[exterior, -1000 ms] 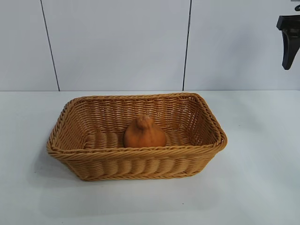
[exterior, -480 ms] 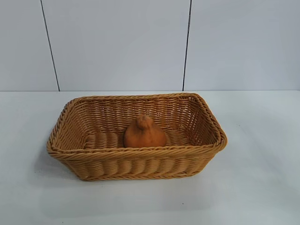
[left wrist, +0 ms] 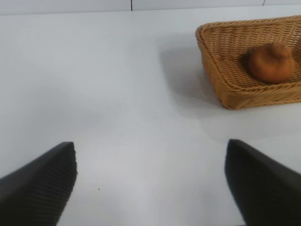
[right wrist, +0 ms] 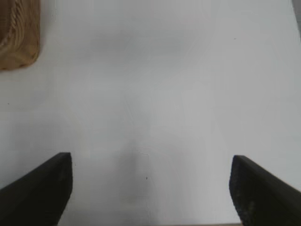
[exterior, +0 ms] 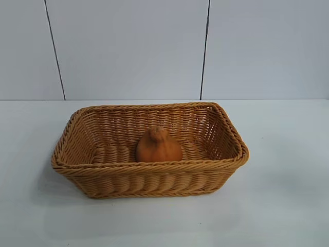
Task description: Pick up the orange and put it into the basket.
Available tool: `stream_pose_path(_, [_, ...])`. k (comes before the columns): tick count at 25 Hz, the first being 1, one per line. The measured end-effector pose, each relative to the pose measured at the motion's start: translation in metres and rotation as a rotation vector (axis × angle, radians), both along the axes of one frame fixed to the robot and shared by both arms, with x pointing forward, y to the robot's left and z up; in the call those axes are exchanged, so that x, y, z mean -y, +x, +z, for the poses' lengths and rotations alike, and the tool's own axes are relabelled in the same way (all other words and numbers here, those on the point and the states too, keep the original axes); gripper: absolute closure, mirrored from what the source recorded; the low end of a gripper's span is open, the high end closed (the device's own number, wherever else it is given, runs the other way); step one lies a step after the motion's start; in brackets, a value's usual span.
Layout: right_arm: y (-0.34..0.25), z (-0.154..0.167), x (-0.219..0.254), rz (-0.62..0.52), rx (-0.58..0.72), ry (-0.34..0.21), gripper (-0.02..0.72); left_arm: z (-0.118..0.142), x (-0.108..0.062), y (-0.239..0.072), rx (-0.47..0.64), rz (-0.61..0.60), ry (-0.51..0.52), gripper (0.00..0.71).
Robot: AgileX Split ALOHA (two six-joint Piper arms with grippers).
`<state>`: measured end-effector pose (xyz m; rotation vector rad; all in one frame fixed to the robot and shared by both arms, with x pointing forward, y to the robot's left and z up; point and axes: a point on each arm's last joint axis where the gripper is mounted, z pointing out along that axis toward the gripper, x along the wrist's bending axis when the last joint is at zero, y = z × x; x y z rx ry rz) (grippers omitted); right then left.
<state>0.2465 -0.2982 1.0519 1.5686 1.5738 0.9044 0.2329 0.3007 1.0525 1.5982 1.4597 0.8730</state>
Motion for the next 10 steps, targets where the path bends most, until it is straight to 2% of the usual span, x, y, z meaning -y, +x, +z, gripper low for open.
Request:
stream_pose_path(3, [-0.0099,0.0002,-0.0002,0.000,0.065,-0.001,0.084,0.0000,0.0000,0.0000,0.000,0.000,0.000,0.098])
stream_pose_path(10, [-0.0107,0.0002,-0.0002,-0.001,0.070,-0.002,0.084,0.0000,0.0000,0.0000,0.000,0.000,0.000,0.098])
